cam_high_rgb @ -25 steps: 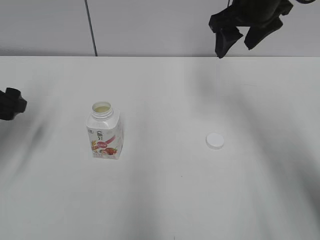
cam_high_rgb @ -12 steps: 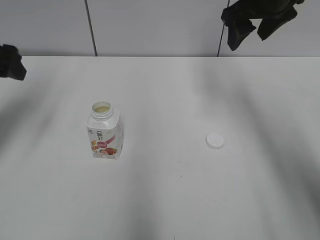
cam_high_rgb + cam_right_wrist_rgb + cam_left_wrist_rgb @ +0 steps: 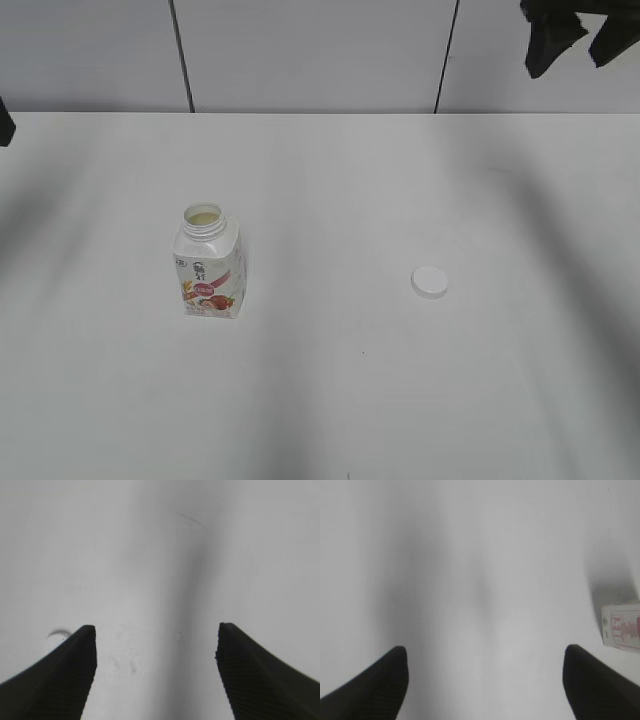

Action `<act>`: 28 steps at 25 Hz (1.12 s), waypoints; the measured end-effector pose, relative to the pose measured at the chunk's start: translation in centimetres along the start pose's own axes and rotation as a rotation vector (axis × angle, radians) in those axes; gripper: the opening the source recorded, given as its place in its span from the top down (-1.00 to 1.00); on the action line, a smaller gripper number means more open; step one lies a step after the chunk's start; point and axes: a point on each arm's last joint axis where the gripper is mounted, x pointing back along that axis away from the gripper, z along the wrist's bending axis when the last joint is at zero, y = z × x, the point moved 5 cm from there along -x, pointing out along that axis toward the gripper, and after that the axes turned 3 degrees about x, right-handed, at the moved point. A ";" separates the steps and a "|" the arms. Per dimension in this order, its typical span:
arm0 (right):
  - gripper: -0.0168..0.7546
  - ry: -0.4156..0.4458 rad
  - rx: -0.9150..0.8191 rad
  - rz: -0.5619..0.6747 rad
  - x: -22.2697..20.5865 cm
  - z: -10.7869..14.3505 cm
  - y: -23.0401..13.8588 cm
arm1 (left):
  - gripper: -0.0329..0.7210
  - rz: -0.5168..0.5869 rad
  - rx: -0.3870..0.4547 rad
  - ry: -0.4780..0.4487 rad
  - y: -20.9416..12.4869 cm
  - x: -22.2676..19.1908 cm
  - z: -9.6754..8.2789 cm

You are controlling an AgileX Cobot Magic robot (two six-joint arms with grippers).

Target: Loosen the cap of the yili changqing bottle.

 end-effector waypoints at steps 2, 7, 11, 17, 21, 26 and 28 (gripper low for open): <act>-0.57 -0.017 -0.016 -0.014 0.8 -1.0 -0.1 | -0.61 0.020 0.019 0.006 -0.3 0.0 0.6; -0.57 -0.042 -0.040 -0.051 2.7 -2.4 -0.4 | -0.60 0.030 0.040 0.027 -0.6 0.0 1.8; -0.57 -0.037 -0.050 -0.085 4.3 -2.5 -0.6 | -0.60 0.046 0.041 0.026 -0.8 0.2 1.8; -0.57 -0.043 -0.059 -0.098 6.4 -2.4 -2.4 | -0.58 0.080 0.041 0.021 -1.3 0.4 1.7; -0.57 -0.041 -0.140 -0.063 6.6 -4.4 -5.1 | -0.59 0.055 0.041 0.024 -2.2 1.2 1.5; -0.57 -0.044 -0.231 -0.025 7.4 -5.9 -9.4 | -0.58 0.056 0.041 0.024 -4.7 1.8 1.1; -0.57 -0.047 -0.233 -0.034 8.5 -5.3 -11.1 | -0.55 0.060 0.050 0.010 -6.0 1.9 0.7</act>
